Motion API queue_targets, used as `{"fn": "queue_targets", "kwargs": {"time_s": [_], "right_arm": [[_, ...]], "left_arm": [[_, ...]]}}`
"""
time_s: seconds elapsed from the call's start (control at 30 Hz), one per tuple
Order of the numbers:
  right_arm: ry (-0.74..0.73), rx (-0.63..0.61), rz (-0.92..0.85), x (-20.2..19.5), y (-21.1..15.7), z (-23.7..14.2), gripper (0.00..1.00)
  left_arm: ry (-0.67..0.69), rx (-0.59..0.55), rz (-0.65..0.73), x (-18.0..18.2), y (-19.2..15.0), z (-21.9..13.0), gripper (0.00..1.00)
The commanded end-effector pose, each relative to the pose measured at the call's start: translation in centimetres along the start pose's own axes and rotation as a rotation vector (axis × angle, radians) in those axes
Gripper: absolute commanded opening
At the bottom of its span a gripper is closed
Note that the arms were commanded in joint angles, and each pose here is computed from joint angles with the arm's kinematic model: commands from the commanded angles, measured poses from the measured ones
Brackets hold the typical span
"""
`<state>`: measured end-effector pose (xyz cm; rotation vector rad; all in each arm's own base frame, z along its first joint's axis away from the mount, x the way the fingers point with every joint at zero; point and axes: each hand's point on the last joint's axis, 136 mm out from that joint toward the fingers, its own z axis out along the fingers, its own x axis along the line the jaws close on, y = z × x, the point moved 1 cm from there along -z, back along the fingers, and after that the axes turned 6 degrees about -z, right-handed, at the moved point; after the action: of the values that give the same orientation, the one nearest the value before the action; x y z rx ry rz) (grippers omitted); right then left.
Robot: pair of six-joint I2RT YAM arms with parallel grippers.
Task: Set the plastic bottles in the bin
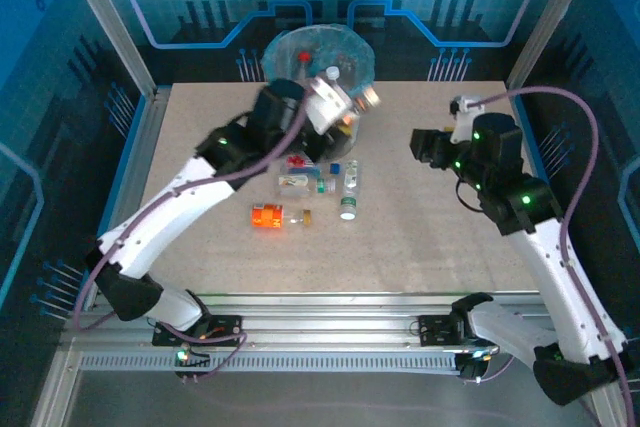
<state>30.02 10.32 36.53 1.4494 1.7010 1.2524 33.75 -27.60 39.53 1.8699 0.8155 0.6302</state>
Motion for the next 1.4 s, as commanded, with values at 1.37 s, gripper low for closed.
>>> {"fn": "queue_targets", "kwargs": {"time_s": [1.37], "right_arm": [[0.200, -0.046, -0.176, 11.2, 5.1, 6.1, 0.71]], "left_arm": [[0.344, 0.073, -0.567, 20.1, -1.5, 12.3, 0.67]]}}
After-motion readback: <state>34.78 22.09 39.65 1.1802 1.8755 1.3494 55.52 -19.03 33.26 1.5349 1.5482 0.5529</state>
